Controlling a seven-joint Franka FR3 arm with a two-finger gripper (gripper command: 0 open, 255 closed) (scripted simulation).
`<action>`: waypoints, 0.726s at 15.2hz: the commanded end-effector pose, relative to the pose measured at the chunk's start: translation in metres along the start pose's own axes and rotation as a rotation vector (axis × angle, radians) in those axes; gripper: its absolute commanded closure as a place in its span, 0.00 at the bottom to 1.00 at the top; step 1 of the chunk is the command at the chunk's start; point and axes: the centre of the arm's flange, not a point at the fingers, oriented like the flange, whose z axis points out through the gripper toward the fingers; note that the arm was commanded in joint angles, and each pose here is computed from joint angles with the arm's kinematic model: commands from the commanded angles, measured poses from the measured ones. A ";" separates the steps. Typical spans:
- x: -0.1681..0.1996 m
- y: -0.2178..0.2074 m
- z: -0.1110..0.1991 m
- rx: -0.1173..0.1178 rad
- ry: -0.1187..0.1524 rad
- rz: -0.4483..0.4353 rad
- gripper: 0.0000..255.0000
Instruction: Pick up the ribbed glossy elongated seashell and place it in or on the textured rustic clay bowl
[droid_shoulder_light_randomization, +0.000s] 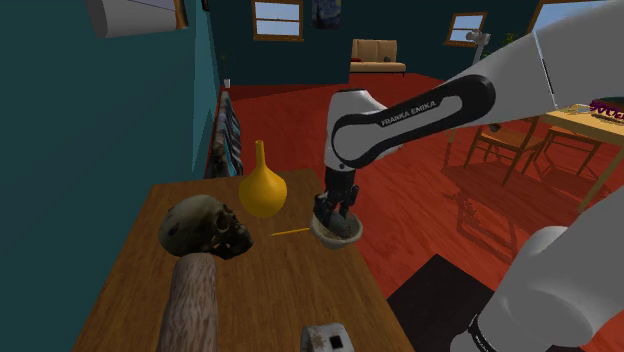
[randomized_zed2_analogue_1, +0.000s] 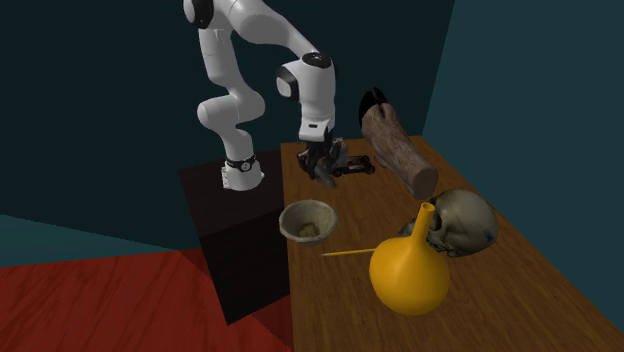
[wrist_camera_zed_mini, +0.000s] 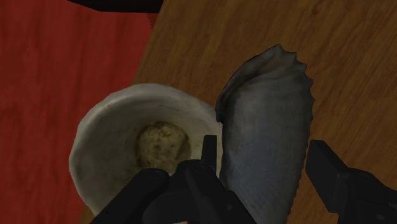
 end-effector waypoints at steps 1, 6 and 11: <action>0.018 0.023 -0.007 0.000 0.000 -0.001 1.00; 0.054 0.065 -0.007 0.000 0.000 -0.001 1.00; 0.056 0.067 0.019 0.000 0.000 -0.001 1.00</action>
